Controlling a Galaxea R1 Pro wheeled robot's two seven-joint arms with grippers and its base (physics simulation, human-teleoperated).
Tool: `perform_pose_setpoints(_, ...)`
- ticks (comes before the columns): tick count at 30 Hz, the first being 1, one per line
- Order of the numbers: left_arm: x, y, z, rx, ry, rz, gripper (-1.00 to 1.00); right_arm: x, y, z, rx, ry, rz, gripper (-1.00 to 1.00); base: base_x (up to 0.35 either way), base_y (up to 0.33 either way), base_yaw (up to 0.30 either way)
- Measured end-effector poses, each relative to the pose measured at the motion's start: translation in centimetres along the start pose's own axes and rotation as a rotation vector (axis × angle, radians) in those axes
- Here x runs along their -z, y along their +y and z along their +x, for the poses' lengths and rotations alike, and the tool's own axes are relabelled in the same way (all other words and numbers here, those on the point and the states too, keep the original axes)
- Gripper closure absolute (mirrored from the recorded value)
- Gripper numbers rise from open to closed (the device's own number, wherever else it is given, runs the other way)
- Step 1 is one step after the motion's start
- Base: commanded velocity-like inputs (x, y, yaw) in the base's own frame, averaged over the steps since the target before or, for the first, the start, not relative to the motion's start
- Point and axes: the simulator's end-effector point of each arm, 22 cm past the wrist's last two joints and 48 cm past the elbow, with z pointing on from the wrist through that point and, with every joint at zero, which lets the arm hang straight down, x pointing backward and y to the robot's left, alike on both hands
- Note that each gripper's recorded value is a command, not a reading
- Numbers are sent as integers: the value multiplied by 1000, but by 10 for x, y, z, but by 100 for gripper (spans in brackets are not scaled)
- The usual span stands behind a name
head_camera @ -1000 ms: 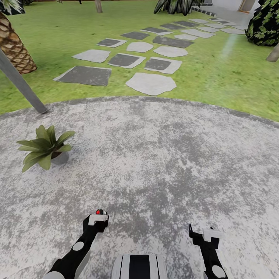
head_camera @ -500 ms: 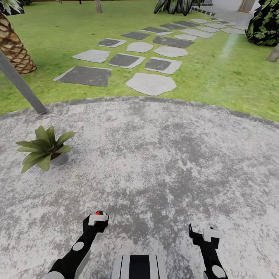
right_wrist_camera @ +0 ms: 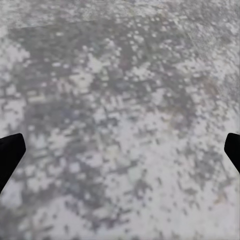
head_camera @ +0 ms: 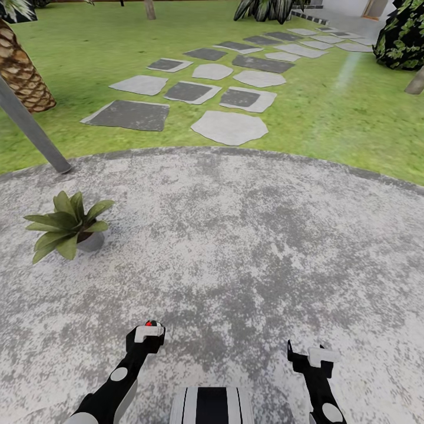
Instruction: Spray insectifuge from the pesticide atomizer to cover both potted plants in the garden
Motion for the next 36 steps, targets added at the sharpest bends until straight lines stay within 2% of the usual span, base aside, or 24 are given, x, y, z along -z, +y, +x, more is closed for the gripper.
perform_pose_setpoints(4, 0, 0, 0, 0, 1, 0, -100, 0, 0, 0, 0, 0, 0, -100, 0, 0, 0)
perform_pose_setpoints(5, 0, 0, 0, 0, 1, 0, 100, 0, 0, 0, 0, 0, 0, -100, 0, 0, 0)
perform_pose_setpoints(36, -1, 0, -7, -1, -17, 0, 100, 0, 0, 0, 0, 1, 0, -100, 0, 0, 0)
